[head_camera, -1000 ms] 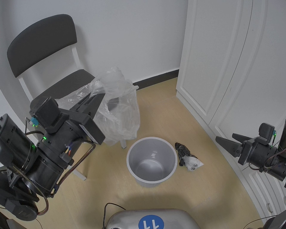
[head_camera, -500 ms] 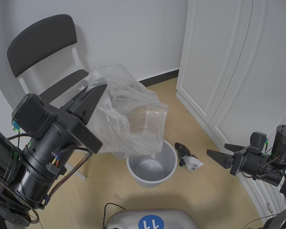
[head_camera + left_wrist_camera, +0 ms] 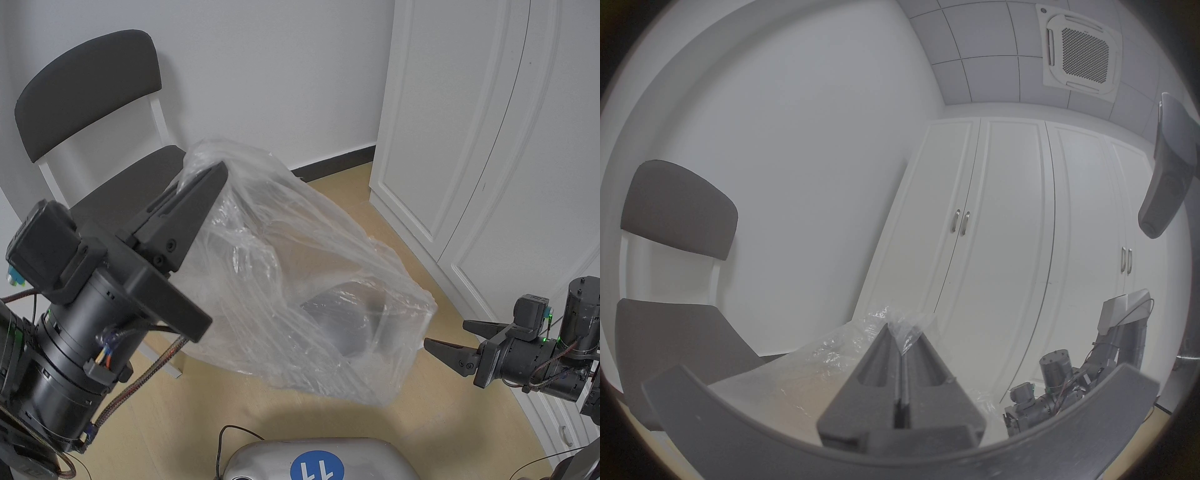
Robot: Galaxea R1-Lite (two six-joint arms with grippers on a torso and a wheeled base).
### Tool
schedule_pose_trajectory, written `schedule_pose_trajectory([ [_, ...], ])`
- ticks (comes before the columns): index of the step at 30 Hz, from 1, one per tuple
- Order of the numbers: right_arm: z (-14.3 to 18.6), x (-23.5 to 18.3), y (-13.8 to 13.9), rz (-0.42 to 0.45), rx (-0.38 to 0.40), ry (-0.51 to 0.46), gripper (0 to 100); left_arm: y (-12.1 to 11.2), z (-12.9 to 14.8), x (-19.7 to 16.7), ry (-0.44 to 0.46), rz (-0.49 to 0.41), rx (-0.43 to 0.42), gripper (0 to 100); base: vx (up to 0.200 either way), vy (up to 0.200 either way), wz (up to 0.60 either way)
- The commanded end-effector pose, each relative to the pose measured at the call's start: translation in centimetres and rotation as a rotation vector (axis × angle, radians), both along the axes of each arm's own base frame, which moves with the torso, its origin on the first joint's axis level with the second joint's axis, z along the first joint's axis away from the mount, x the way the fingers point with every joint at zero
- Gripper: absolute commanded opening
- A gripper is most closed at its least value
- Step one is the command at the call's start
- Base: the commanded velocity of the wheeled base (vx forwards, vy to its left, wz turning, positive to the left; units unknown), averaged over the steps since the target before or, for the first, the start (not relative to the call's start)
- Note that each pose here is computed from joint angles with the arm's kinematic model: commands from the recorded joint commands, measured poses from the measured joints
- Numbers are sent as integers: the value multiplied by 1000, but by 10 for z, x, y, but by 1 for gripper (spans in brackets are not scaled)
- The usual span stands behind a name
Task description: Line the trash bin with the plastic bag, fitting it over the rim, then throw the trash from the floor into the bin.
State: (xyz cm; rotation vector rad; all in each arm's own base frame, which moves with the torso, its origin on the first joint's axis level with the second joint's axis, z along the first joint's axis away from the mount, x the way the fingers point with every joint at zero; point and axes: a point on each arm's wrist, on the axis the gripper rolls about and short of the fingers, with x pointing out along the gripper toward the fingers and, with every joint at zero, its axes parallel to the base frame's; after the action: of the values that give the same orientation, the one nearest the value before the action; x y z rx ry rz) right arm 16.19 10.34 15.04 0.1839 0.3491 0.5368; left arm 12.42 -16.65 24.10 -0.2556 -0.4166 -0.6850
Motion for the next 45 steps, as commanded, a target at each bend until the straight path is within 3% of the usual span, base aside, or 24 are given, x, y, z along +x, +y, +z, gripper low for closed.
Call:
schedule_pose_trajectory([
  [1, -2, 1, -1, -7, -8, 7, 100, 1, 3, -4, -8, -14, -11, 0, 0, 0, 0],
  [3, -3, 2, -1, -8, -14, 10, 100, 1, 3, -7, -9, -25, -12, 0, 0, 0, 0],
  [10, -35, 18, 3, -31, -139, 111, 100, -2, 5, -13, -26, -56, -34, 0, 0, 0, 0],
  [15, -47, 31, 4, -63, -144, 119, 100, -1, 6, -14, -31, -56, -39, 0, 0, 0, 0],
  [22, -68, 49, 11, -125, -123, 72, 100, -1, 7, -19, -34, -77, -43, 0, 0, 0, 0],
  [26, -81, 54, 12, -171, -97, -26, 100, -1, 7, -19, -35, -77, -44, 0, 0, 0, 0],
  [45, -70, 41, 6, -149, -138, -168, 100, -1, 6, -19, -33, -77, -40, 0, 0, 0, 0],
])
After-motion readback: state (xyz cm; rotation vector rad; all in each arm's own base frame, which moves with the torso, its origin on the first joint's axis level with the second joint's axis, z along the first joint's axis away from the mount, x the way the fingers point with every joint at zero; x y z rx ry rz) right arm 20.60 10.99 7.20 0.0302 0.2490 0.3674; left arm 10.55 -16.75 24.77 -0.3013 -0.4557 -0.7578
